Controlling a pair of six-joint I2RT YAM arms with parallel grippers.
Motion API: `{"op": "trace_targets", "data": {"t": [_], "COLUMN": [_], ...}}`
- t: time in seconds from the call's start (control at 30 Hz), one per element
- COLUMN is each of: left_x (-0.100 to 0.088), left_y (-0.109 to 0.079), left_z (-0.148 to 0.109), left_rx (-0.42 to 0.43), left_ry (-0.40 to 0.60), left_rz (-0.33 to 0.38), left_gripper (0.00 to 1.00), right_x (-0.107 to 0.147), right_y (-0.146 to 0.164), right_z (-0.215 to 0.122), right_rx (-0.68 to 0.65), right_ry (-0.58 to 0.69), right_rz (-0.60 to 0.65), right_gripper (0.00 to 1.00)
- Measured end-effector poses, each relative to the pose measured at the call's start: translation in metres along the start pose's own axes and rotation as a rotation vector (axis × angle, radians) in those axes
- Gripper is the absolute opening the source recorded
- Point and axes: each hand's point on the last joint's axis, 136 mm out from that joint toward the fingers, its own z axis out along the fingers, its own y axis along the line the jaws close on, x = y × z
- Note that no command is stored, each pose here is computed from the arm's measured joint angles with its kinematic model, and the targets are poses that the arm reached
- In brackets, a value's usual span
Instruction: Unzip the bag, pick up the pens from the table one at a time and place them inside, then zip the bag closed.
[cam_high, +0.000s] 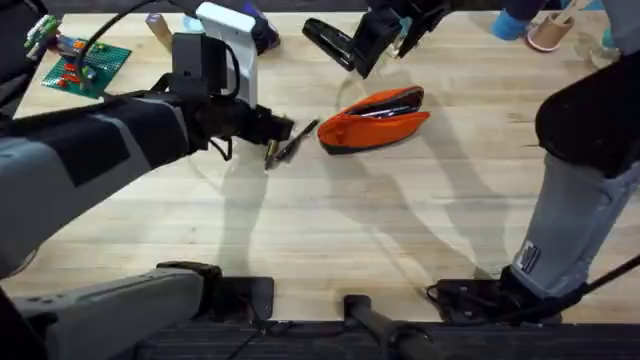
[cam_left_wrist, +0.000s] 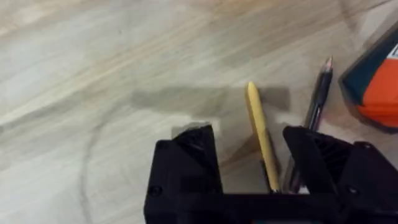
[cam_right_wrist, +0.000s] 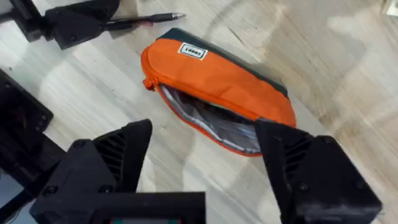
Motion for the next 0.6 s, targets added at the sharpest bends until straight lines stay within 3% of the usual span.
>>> {"op": "trace_targets", "data": {"t": [0.6], "left_x": [0.025], "left_y": [-0.007], "left_z": [0.005], "left_rx": [0.037], "left_ry": [0.099], "left_rz": [-0.035], "left_gripper": [0.617], "right_x": [0.000], "right_y": [0.000], "right_z": [0.000], "right_rx": [0.000], "right_ry": [0.000], "right_rz": [0.000], "right_gripper": [0.996]}}
